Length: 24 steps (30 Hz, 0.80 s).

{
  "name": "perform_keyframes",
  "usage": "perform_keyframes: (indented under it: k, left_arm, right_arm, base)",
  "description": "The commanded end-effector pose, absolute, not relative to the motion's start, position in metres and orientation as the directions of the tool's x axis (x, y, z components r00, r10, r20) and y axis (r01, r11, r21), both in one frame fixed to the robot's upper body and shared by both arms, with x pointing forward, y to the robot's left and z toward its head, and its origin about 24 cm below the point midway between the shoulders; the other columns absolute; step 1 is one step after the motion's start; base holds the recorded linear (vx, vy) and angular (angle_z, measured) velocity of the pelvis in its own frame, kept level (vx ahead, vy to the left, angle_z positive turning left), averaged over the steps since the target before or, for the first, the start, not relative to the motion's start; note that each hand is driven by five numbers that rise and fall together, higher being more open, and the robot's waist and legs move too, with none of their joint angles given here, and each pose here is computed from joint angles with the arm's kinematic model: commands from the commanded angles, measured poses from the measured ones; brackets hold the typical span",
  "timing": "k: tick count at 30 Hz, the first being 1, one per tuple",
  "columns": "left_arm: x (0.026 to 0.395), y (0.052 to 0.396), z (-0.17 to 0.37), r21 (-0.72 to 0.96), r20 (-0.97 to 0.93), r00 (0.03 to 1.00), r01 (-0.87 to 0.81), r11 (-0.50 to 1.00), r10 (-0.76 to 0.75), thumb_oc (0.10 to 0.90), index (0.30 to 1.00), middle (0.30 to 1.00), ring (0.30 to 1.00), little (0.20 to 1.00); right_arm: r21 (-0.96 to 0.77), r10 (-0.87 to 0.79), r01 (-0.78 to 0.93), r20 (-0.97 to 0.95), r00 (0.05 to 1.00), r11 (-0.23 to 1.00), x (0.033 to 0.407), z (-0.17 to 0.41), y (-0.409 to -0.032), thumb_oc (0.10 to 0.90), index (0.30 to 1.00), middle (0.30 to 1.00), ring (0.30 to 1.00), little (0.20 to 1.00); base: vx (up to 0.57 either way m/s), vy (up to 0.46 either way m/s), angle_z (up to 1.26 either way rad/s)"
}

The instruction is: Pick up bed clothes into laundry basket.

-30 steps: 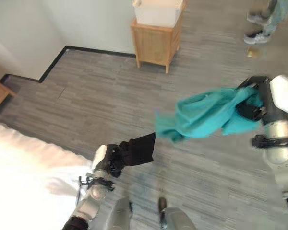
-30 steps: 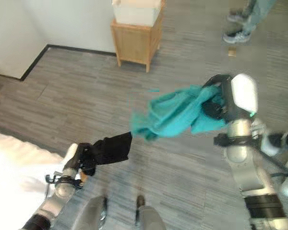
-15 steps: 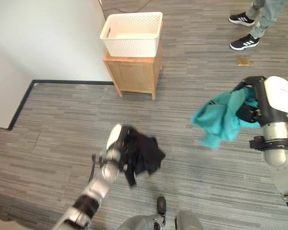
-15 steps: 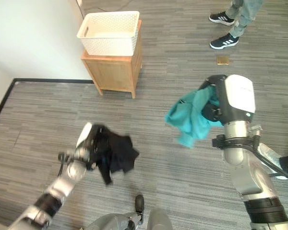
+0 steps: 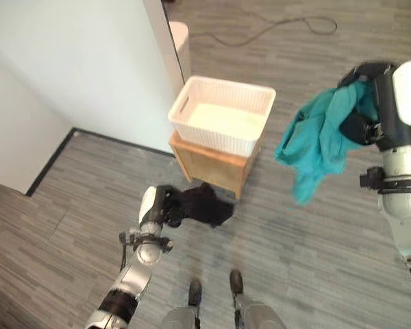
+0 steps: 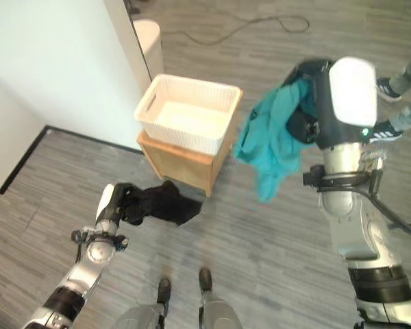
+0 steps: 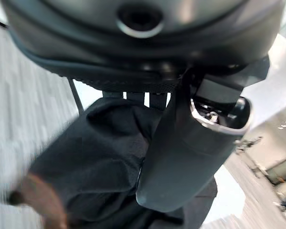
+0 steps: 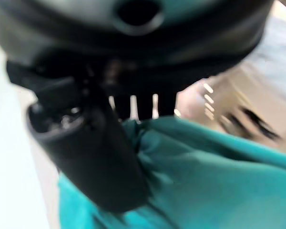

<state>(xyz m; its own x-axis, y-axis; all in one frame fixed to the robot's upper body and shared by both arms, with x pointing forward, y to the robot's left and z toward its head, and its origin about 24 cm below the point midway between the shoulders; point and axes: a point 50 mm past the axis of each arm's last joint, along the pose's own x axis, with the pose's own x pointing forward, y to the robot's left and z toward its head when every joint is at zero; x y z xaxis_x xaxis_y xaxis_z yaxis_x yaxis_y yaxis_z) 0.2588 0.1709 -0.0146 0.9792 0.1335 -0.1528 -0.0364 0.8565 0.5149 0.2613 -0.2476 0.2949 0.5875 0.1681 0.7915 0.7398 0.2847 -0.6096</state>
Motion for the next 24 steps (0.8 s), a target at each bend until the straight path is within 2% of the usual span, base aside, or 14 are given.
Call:
perform_keyframes:
  k: [1, 3, 5, 7, 9, 11, 13, 19, 24]
  left_arm:
    - [0.268, 0.169, 0.011, 0.508, 0.011, 0.996, -0.077, 0.858, 0.083, 0.4, 0.3, 0.3, 0.3, 0.3]
    - [0.265, 0.171, 0.009, 0.497, -0.001, 0.997, -0.071, 0.865, 0.083, 0.4, 0.3, 0.3, 0.3, 0.3]
    - [0.261, 0.174, 0.005, 0.494, -0.022, 0.996, -0.064, 0.867, 0.086, 0.4, 0.3, 0.3, 0.3, 0.3]
    - [0.257, 0.173, 0.002, 0.485, -0.049, 0.996, -0.042, 0.873, 0.075, 0.4, 0.3, 0.3, 0.3, 0.3]
    - [0.253, 0.172, -0.001, 0.486, -0.065, 0.996, -0.028, 0.874, 0.068, 0.4, 0.3, 0.3, 0.3, 0.3]
    - [0.253, 0.171, -0.007, 0.502, -0.106, 0.994, 0.02, 0.865, 0.039, 0.4, 0.3, 0.3, 0.3, 0.3]
    - [0.258, 0.162, -0.005, 0.483, -0.092, 0.996, 0.032, 0.875, 0.015, 0.4, 0.3, 0.3, 0.3, 0.3]
    - [0.258, 0.156, -0.005, 0.473, -0.097, 0.995, 0.076, 0.878, -0.034, 0.4, 0.3, 0.3, 0.3, 0.3]
    - [0.252, 0.153, -0.013, 0.461, -0.136, 0.989, 0.112, 0.88, -0.055, 0.4, 0.3, 0.3, 0.3, 0.3]
  right_arm:
    - [-0.314, 0.316, 0.89, 0.925, 0.209, 0.331, 0.223, 0.36, -0.223, 0.4, 0.3, 0.3, 0.3, 0.3]
    - [-0.274, 0.338, 0.91, 0.927, 0.163, 0.311, 0.217, 0.378, -0.222, 0.4, 0.3, 0.3, 0.3, 0.3]
    - [-0.256, 0.325, 0.929, 0.932, 0.163, 0.268, 0.22, 0.385, -0.227, 0.4, 0.3, 0.3, 0.3, 0.3]
    - [-0.28, 0.307, 0.946, 0.926, 0.221, 0.165, 0.224, 0.392, -0.24, 0.4, 0.3, 0.3, 0.3, 0.3]
    - [-0.264, 0.323, 0.959, 0.921, 0.218, 0.104, 0.224, 0.394, -0.246, 0.4, 0.3, 0.3, 0.3, 0.3]
    - [-0.363, 0.234, 0.931, 0.904, 0.358, -0.02, 0.237, 0.392, -0.266, 0.4, 0.3, 0.3, 0.3, 0.3]
    - [-0.316, 0.207, 0.947, 0.931, 0.3, 0.05, 0.235, 0.399, -0.266, 0.4, 0.3, 0.3, 0.3, 0.3]
    - [-0.47, 0.105, 0.883, 0.877, 0.469, -0.023, 0.271, 0.39, -0.285, 0.4, 0.3, 0.3, 0.3, 0.3]
    - [-0.559, 0.102, 0.829, 0.827, 0.554, 0.033, 0.294, 0.376, -0.273, 0.4, 0.3, 0.3, 0.3, 0.3]
  base:
    - [-0.05, -0.161, -0.23]
    - [-0.05, -0.143, -0.23]
    - [-0.08, -0.238, 0.19]
    - [-0.03, -0.122, 0.34]
    - [0.13, 0.055, 0.52]
    - [0.05, 0.009, 0.84]
    - [0.06, 0.039, 0.46]
    - [0.08, 0.017, 0.12]
    - [0.07, 0.005, 0.05]
